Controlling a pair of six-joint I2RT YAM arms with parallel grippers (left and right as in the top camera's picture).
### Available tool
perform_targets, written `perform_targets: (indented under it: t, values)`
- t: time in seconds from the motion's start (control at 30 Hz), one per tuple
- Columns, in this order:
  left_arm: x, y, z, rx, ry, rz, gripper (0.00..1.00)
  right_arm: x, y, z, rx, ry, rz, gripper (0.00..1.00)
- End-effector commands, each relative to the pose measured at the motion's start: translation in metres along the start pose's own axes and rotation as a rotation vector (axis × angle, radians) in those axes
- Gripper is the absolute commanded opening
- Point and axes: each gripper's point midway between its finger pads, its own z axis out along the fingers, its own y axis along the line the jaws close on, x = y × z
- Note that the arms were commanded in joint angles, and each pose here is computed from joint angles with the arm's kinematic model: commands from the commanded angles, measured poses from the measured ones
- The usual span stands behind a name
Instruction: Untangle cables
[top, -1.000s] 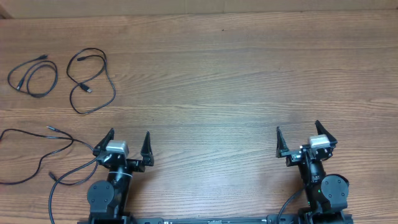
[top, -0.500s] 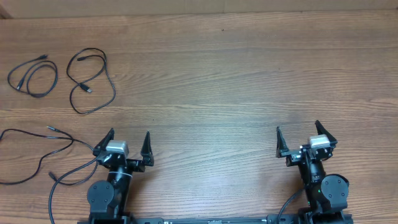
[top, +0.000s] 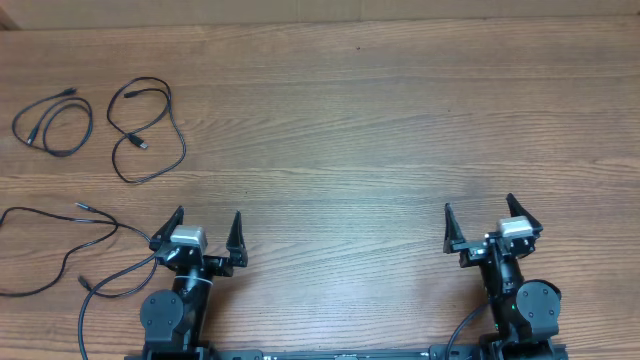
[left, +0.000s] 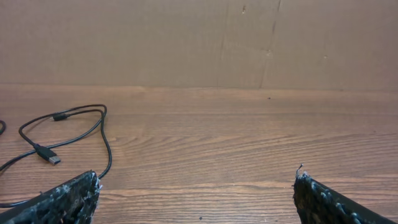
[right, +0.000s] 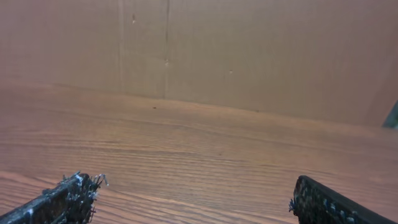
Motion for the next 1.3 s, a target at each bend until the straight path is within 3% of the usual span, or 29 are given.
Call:
perform_targets:
  t: [0.0,0.17,1.27]
  values:
    - [0.0017,0.0015,0.0003,-0.008,-0.002,-0.018,1.0,0.0016,-0.003,0.0,0.018,-0.006,0.068,1.0]
    - [0.0017,0.0015,0.0003,-0.007,-0.002,-0.018,1.0,0.0017,-0.0041,0.0,0.024,-0.006,0.134,1.0]
    - [0.0017,0.0015,0.0003,-0.007,-0.002,-0.018,1.0,0.0013,-0.0024,0.0,0.014,-0.007,0.13,1.0]
